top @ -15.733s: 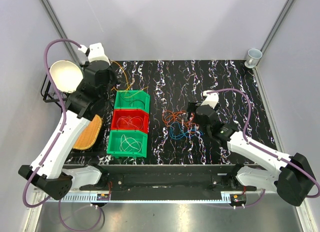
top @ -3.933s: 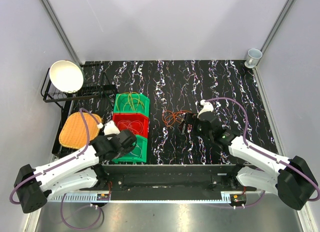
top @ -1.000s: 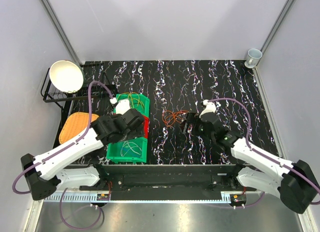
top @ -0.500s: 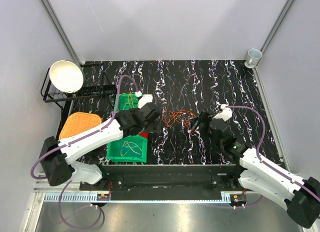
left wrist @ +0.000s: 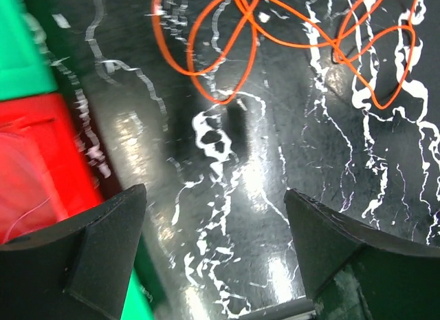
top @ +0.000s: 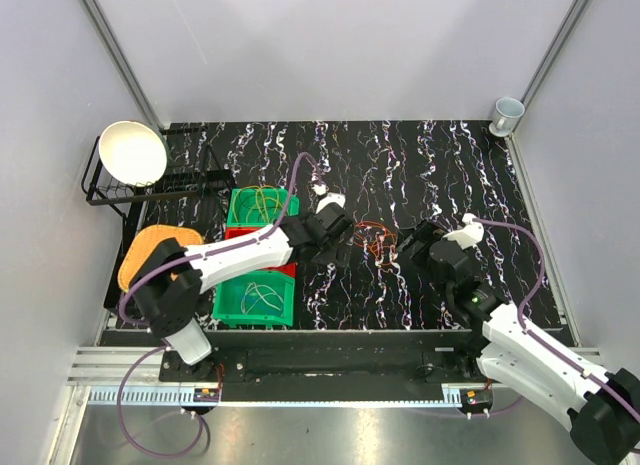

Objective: Untangle the cables

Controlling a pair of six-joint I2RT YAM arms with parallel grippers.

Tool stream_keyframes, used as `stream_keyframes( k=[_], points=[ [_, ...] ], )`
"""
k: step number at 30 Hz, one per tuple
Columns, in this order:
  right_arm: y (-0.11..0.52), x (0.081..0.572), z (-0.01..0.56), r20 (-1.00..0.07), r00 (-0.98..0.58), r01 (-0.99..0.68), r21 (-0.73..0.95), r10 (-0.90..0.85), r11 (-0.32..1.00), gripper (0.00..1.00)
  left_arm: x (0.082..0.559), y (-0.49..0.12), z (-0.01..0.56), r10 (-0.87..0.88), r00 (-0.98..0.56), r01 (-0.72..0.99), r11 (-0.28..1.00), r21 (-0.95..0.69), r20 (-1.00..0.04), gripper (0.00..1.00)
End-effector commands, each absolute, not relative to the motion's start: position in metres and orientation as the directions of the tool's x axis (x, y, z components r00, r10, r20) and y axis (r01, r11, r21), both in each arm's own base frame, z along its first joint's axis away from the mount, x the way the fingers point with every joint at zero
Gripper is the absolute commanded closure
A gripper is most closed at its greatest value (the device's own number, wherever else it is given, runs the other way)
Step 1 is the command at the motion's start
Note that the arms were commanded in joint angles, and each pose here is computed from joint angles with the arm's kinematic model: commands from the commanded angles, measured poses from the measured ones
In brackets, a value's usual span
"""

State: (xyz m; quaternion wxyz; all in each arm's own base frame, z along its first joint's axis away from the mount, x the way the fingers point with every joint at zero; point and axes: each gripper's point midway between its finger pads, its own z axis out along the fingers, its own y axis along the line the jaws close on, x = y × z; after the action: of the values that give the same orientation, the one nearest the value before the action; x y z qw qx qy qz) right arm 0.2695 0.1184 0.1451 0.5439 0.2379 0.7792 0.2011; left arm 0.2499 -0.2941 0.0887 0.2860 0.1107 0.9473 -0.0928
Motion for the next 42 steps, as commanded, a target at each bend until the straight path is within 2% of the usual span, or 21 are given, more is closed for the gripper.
stream_keyframes(
  k=[1,8,28,42],
  points=[
    [0.113,0.280,0.160,-0.723,-0.236,0.156,0.631,0.649,0.760,0.00,0.267,-0.335,0.105,0.153,-0.771,0.348,0.914,-0.208,-0.618,0.14],
    [0.107,0.282,0.155,-0.701,-0.237,0.169,0.652,0.672,0.739,0.00,0.274,-0.349,0.079,0.198,-0.782,0.373,0.909,-0.189,-0.591,0.13],
    [0.105,0.282,0.154,-0.691,-0.237,0.172,0.662,0.683,0.730,0.00,0.290,-0.388,0.057,0.220,-0.790,0.406,0.887,-0.219,-0.572,0.11],
    [0.105,0.282,0.154,-0.689,-0.236,0.173,0.664,0.686,0.727,0.00,0.307,-0.392,0.060,0.218,-0.766,0.393,0.903,-0.173,-0.604,0.11]
  ],
)
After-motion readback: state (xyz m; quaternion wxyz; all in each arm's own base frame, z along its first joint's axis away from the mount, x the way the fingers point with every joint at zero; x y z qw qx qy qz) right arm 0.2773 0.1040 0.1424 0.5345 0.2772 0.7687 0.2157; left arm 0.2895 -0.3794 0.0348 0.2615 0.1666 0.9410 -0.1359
